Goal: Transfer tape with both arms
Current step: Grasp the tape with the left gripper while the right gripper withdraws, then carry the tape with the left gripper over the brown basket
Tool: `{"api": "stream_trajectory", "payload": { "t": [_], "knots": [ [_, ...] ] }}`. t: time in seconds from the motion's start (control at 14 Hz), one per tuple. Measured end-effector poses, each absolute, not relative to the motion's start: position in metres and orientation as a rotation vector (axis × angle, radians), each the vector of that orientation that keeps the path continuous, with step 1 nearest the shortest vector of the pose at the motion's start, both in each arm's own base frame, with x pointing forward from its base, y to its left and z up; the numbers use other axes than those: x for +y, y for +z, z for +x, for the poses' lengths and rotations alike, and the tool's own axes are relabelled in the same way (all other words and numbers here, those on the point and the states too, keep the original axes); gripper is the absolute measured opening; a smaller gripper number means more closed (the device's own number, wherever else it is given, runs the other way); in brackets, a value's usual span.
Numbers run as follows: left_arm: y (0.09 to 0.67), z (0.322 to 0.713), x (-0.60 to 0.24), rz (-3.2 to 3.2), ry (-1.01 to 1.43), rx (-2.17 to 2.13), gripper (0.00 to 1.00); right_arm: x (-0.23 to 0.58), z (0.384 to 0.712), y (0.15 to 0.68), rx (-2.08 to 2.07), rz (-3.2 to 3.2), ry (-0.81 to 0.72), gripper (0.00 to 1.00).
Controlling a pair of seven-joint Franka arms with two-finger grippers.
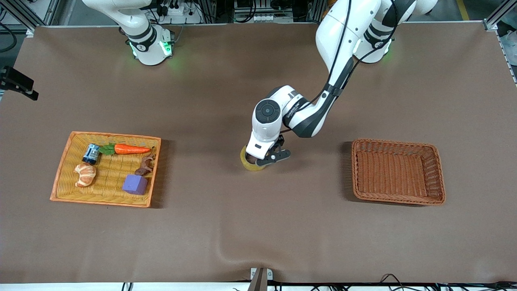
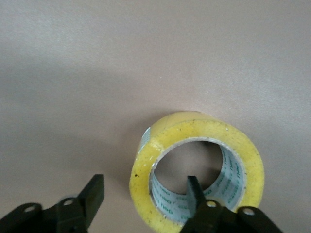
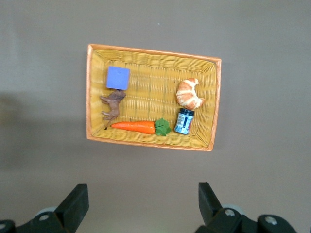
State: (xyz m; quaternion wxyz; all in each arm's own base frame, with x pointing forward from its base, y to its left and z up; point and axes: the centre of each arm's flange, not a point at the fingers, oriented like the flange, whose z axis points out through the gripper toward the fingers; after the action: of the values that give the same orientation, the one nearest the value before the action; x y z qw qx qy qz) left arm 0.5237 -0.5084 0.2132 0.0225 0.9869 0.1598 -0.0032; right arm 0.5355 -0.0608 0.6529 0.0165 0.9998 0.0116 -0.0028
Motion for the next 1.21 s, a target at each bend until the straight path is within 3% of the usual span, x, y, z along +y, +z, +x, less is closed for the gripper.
{"api": "stream_trajectory", "payload": {
  "t": [0.29,0.36,0.57,0.86,1.0,1.21],
  "knots": [
    [0.200,0.525,-0.507,3.057,-0.010,0.506,0.26,-0.065,0.537,0.628,0.011,3.113,-0.058,1.00],
    [0.207,0.532,-0.504,3.046,0.009,0.518,0.22,-0.065,0.537,0.626,0.008,3.117,-0.067,1.00],
    [0.277,0.583,-0.449,3.051,0.050,0.569,0.22,-0.063,0.535,0.623,-0.012,3.129,-0.102,1.00],
    [0.401,0.641,-0.277,3.101,0.038,0.506,0.22,-0.061,0.535,0.623,-0.017,3.145,-0.105,1.00],
    [0.408,0.639,-0.186,3.131,-0.018,0.457,0.22,-0.060,0.535,0.622,-0.017,3.146,-0.105,1.00],
    [0.370,0.618,-0.095,3.156,-0.126,0.393,0.22,-0.060,0.535,0.622,-0.019,3.146,-0.106,1.00]
  ]
}}
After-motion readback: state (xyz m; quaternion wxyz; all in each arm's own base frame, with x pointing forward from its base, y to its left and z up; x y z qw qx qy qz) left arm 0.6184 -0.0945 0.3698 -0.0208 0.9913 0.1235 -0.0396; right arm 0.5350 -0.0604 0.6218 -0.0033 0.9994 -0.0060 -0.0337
